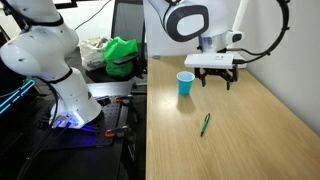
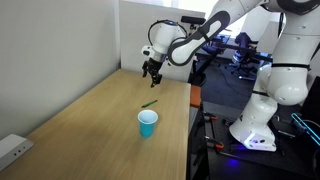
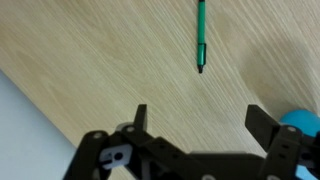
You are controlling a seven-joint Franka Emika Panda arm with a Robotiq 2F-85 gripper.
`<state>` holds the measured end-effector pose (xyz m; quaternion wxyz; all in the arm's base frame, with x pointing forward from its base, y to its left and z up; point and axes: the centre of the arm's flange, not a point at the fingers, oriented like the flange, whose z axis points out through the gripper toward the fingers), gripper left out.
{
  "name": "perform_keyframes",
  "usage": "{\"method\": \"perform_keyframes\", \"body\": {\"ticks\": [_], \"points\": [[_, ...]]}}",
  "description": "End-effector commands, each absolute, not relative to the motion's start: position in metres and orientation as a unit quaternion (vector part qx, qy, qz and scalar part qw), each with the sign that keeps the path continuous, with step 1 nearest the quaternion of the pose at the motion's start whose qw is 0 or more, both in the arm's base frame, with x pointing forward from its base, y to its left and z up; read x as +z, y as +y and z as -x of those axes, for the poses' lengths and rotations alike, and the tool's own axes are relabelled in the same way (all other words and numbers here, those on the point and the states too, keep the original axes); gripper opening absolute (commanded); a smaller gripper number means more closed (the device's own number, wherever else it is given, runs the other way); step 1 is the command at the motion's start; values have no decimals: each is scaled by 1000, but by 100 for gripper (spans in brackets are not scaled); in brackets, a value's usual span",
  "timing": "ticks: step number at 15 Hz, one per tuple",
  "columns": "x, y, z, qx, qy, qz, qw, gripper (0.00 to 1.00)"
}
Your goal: Remove the pen from the cup and put it on the table
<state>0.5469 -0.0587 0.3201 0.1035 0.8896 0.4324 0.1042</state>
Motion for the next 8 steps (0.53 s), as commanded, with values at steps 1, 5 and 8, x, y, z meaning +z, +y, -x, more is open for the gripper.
{"method": "perform_keyframes", "body": {"ticks": [1,5,8], "points": [[340,-47,-524,117,444,-884,88,100],[331,-45,-535,116,440,-885,93,100],[331,-45,-534,115,440,-885,93,100]]}}
